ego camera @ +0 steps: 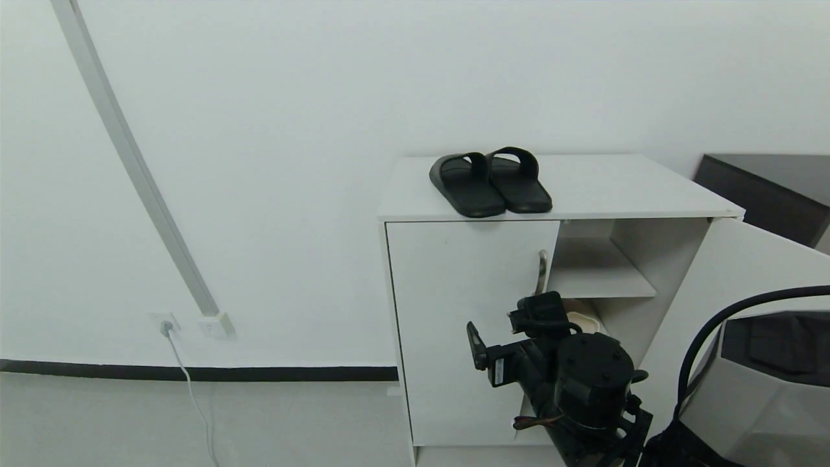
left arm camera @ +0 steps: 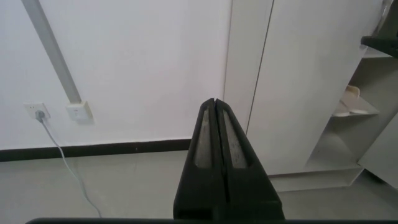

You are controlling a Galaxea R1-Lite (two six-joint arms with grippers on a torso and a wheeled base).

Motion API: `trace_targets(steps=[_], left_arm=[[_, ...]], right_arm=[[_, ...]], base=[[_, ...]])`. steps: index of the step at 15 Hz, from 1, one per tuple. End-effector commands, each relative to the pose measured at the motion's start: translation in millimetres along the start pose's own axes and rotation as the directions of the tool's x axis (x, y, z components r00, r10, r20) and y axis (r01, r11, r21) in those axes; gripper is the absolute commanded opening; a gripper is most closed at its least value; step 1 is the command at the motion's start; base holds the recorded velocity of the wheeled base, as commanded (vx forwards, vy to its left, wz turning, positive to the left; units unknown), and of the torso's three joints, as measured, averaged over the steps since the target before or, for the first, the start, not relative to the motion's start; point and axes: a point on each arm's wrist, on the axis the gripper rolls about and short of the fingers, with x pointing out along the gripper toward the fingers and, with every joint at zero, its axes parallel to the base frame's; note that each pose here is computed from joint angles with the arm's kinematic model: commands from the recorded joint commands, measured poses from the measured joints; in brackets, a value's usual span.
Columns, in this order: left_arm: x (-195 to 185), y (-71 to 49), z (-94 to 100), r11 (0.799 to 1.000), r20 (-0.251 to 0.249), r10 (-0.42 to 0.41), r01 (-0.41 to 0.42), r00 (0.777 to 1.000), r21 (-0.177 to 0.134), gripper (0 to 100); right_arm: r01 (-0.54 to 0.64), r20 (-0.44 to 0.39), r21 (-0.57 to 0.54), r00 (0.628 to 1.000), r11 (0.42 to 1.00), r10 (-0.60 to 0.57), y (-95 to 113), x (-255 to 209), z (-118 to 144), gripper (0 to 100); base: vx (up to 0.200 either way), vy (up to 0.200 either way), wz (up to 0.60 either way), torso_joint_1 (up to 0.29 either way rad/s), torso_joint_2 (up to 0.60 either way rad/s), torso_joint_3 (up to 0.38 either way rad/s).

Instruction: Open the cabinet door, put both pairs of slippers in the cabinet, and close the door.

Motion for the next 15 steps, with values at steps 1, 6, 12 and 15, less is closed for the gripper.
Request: trace_targets(steps=[1,6,12,15], left_arm=[[0.1,0.0,0.0,1.000,-0.001,0.001,-0.001,1.000,0.000,0],[0.1,0.0,0.0,1.000,-0.001,0.001,-0.001,1.000,0.000,0],[0.1,0.0,0.0,1.000,-0.001,0.001,-0.001,1.000,0.000,0],[0.1,0.0,0.0,1.000,-0.001,0.001,-0.001,1.000,0.000,0]], right_arm=[[-0.001,0.000,0.000,1.000,1.000,0.001,0.4,-0.3,-0.2,100],[0.000,-0.002,-0.001,1.000,1.000,0.000,0.4,-0.3,-0.3,100],[-0.001,-0.004,-0.015,1.000,1.000,0.001,-0.3,-1.3,-1.3,100],[-0.001,-0.005,-0.016,1.000,1.000,0.001,-0.3,-1.3,-1.4,100]], base=[[0.000,0.000,0.00,0.183,-0.50,-0.315],[0.000,0.000,0.00,0.202,-0.52,-0.310],[0.000,0.000,0.00,0.237,-0.56,-0.320],[0.000,0.000,0.00,0.264,-0.60,-0.338]])
